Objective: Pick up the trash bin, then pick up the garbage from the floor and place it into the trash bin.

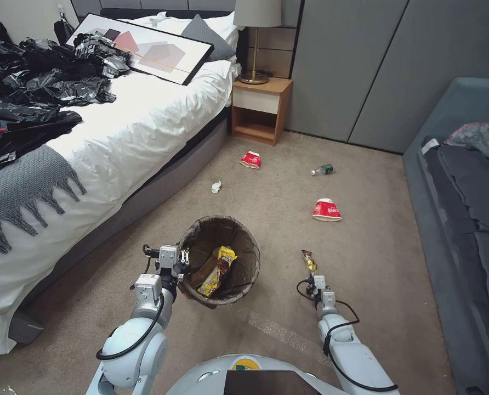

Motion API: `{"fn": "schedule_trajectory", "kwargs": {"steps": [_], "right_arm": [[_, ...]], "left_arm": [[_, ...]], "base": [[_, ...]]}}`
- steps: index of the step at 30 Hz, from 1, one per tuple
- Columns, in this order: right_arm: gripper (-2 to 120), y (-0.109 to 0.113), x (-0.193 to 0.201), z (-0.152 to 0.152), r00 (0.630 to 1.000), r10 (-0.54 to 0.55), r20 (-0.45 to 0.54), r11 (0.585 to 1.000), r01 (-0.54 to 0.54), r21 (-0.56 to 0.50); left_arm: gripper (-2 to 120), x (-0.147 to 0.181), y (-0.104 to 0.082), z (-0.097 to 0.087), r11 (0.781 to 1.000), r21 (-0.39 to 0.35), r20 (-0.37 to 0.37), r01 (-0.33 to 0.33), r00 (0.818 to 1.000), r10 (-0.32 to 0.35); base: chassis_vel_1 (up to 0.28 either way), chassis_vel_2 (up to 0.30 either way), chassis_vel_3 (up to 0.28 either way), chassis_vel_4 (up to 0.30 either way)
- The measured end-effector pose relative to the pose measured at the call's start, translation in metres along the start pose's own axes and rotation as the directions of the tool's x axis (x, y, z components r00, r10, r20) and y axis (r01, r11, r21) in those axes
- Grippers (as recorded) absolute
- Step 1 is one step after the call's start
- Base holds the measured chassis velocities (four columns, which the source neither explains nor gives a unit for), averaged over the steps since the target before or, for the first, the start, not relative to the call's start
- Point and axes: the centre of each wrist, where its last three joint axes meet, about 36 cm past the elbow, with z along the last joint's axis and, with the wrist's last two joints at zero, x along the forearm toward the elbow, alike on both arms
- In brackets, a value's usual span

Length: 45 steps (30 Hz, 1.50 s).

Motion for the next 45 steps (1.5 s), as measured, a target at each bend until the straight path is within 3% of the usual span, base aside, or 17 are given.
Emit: {"fn": "schedule_trajectory", "kwargs": {"steps": [6, 10, 11, 12, 13, 14, 16, 17, 18, 20, 21, 22, 25, 26, 29, 33, 45], "right_arm": [[0, 0.000, 0.001, -0.002, 1.000, 0.009, 0.021, 1.000, -0.009, 0.003], [0, 0.005, 0.012, -0.022, 0.990, 0.008, 0.143, 1.000, -0.009, 0.004], [0, 0.010, 0.021, -0.040, 0.973, -0.001, 0.231, 1.000, 0.002, -0.004], [0, 0.010, 0.021, -0.040, 0.973, -0.001, 0.231, 1.000, 0.002, -0.004], [0, 0.015, 0.031, -0.060, 0.944, -0.015, 0.328, 1.000, 0.021, -0.014], [0, 0.015, 0.031, -0.060, 0.944, -0.015, 0.328, 1.000, 0.021, -0.014], [0, 0.023, 0.049, -0.086, 0.885, -0.061, 0.462, 0.997, 0.075, -0.012], [0, 0.030, 0.064, -0.106, 0.830, -0.106, 0.548, 0.992, 0.123, 0.005], [0, 0.030, 0.064, -0.106, 0.830, -0.106, 0.548, 0.992, 0.123, 0.005], [0, 0.043, 0.094, -0.139, 0.703, -0.220, 0.677, 0.970, 0.233, 0.072], [0, 0.053, 0.113, -0.156, 0.621, -0.301, 0.724, 0.944, 0.303, 0.133], [0, 0.053, 0.113, -0.156, 0.621, -0.301, 0.724, 0.944, 0.303, 0.133], [0, 0.068, 0.143, -0.175, 0.507, -0.428, 0.748, 0.885, 0.404, 0.231], [0, 0.068, 0.143, -0.175, 0.507, -0.428, 0.748, 0.885, 0.404, 0.231], [0, 0.074, 0.159, -0.183, 0.460, -0.509, 0.727, 0.837, 0.460, 0.295], [0, 0.076, 0.166, -0.184, 0.452, -0.560, 0.694, 0.805, 0.497, 0.326], [0, 0.083, 0.169, -0.167, 0.468, -0.635, 0.614, 0.753, 0.552, 0.358]], "left_arm": [[7, 0.000, 0.000, 0.000, 1.000, -0.001, 0.000, 0.000, 1.000, 0.000], [7, 0.000, 0.000, 0.000, 1.000, -0.001, -0.002, -0.001, 1.000, 0.001], [7, -0.001, 0.000, 0.001, 1.000, 0.000, -0.003, -0.002, 1.000, 0.002], [7, -0.001, 0.000, 0.001, 1.000, 0.000, -0.003, -0.002, 1.000, 0.002], [7, -0.001, -0.001, 0.001, 1.000, 0.000, -0.004, -0.004, 1.000, 0.004], [7, -0.001, -0.001, 0.001, 1.000, 0.000, -0.004, -0.004, 1.000, 0.004], [7, -0.002, -0.001, 0.001, 1.000, 0.000, -0.006, -0.004, 1.000, 0.004], [7, -0.002, -0.002, 0.001, 1.000, 0.000, -0.010, -0.005, 1.000, 0.005], [7, -0.002, -0.002, 0.001, 1.000, 0.000, -0.010, -0.005, 1.000, 0.005], [7, -0.001, -0.003, 0.001, 1.000, 0.002, -0.018, -0.009, 1.000, 0.009], [7, 0.000, -0.004, 0.001, 1.000, 0.005, -0.027, -0.014, 1.000, 0.014], [7, 0.000, -0.004, 0.001, 1.000, 0.005, -0.027, -0.014, 1.000, 0.014], [7, 0.000, -0.005, 0.000, 1.000, 0.012, -0.034, -0.021, 0.999, 0.021], [7, 0.000, -0.005, 0.000, 1.000, 0.012, -0.034, -0.021, 0.999, 0.021], [7, 0.001, -0.005, -0.002, 1.000, 0.018, -0.040, -0.025, 0.999, 0.026], [7, 0.001, -0.007, -0.002, 0.999, 0.025, -0.047, -0.030, 0.998, 0.031], [7, 0.000, -0.007, -0.003, 0.999, 0.030, -0.049, -0.030, 0.998, 0.031]], "base": [[0.000, 0.000, 0.000, 0.000], [0.000, 0.000, 0.000, 0.000], [0.000, 0.000, 0.000, 0.000], [0.000, 0.000, 0.000, 0.000], [0.000, 0.000, 0.000, 0.000], [0.000, 0.000, 0.000, 0.000], [0.000, 0.000, 0.000, 0.000], [0.000, 0.000, 0.000, 0.000], [0.000, 0.000, 0.000, 0.000], [0.000, 0.000, 0.000, 0.000], [0.000, 0.000, 0.000, 0.000], [0.000, 0.000, 0.000, 0.000], [0.000, 0.000, 0.000, 0.000], [0.000, 0.000, 0.000, 0.000], [0.000, 0.000, 0.000, 0.000], [0.000, 0.000, 0.000, 0.000], [0.000, 0.000, 0.000, 0.000]]}}
